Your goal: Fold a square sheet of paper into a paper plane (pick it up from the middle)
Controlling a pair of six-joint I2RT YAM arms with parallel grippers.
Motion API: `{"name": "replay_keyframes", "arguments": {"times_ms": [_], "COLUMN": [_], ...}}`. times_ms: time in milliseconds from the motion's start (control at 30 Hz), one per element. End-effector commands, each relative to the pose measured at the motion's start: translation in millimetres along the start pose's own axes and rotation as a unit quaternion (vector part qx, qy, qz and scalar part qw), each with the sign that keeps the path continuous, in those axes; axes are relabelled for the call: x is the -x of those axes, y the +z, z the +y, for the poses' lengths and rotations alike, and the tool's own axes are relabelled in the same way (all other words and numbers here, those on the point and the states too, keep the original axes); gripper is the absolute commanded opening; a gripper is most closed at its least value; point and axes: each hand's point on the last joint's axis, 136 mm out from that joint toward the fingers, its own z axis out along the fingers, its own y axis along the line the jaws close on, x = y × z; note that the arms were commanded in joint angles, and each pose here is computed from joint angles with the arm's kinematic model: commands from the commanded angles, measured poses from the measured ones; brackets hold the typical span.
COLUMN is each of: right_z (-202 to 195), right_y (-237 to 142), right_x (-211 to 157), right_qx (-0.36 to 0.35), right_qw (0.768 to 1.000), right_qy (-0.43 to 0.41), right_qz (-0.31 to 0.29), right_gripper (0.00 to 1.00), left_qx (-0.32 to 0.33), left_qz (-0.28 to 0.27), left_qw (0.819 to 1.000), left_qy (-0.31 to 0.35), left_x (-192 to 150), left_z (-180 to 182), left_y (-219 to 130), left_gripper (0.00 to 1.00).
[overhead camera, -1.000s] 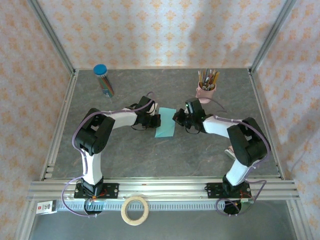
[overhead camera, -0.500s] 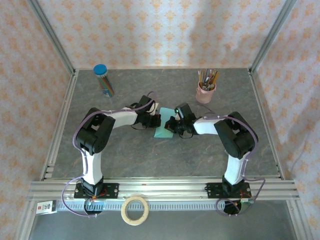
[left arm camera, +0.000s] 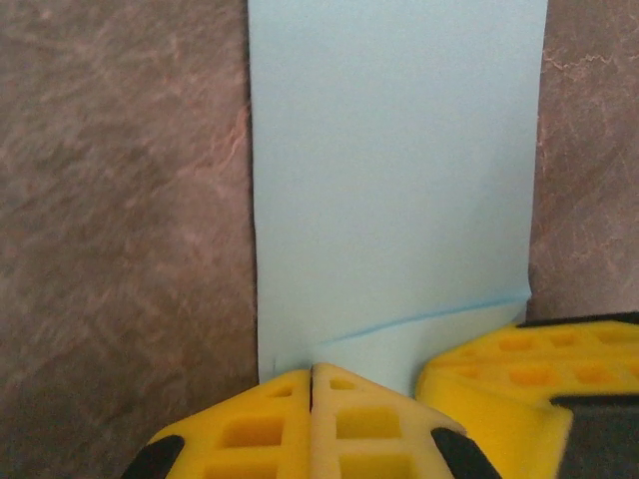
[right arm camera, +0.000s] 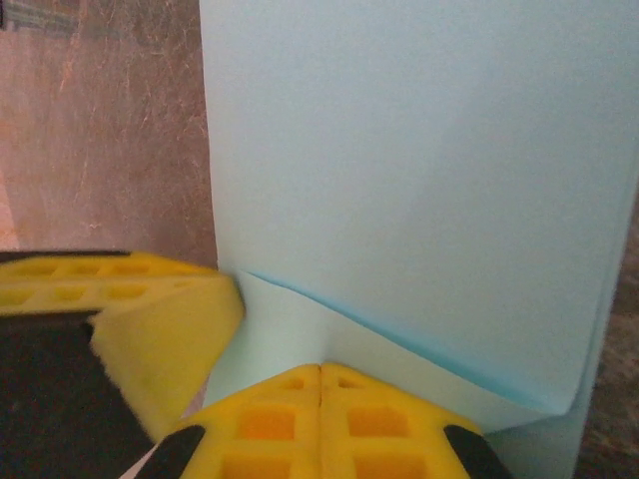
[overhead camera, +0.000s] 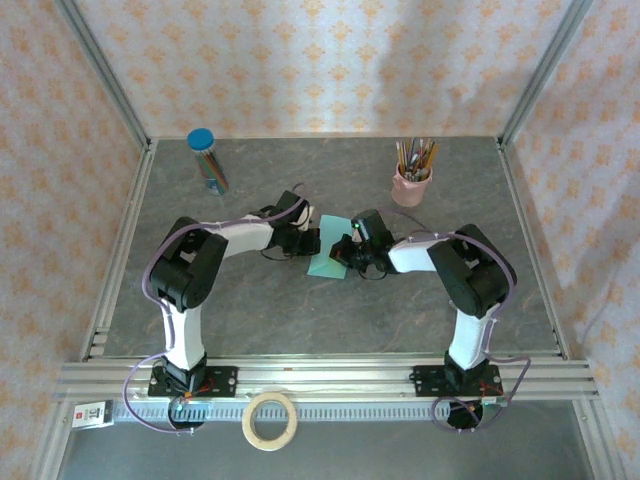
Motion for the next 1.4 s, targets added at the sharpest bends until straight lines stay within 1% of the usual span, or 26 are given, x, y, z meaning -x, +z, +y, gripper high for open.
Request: {"name": "replay_keyframes", "arguments": {"times_ms": [0,67,200,333,433,500,700,1033,1367], "right_z": [-73,-81,-92,-96,-95,-94,-94,-92,-92], "right_y": [12,14,11,12,13,13,13,13,13], "right_x": [-26,-29,-28,-27,-26,-25,-27,-27,-27], "right_qx": [-0.129,-0.146,-0.177,-0.191,-0.191,-0.190,-0.186,-0.186,-0.185], "right_qw": [0.990,0.987,0.982,0.980,0.980,0.980,0.980,0.980,0.980], "right_qy": [0.044,0.048,0.048,0.052,0.052,0.054,0.055,0.056,0.053], "right_qz": [0.032,0.040,0.035,0.035,0.034,0.034,0.036,0.037,0.038], "right_gripper": [0.01,0.01,0.01,0.01,0.01,0.01,0.01,0.01,0.01], "left_qx": [-0.001,0.002,0.004,-0.016,-0.042,-0.048,-0.044,-0.029,-0.027], "left_qz": [-0.020,-0.031,-0.041,-0.039,-0.030,-0.029,-0.039,-0.021,-0.022], "left_qw": [0.999,0.998,0.996,0.995,0.994,0.993,0.992,0.993,0.993], "left_qy": [-0.039,-0.054,-0.074,-0.085,-0.098,-0.105,-0.110,-0.116,-0.114], "left_x": [0,-1,-10,-19,-24,-25,-18,-30,-28], "left_z": [-11,-11,-11,-18,-27,-29,-27,-15,-13], "left_y": [-27,-33,-38,-32,-23,-18,-12,0,5], "left_gripper": [0.00,0.00,0.00,0.00,0.00,0.00,0.00,0.00,0.00]}}
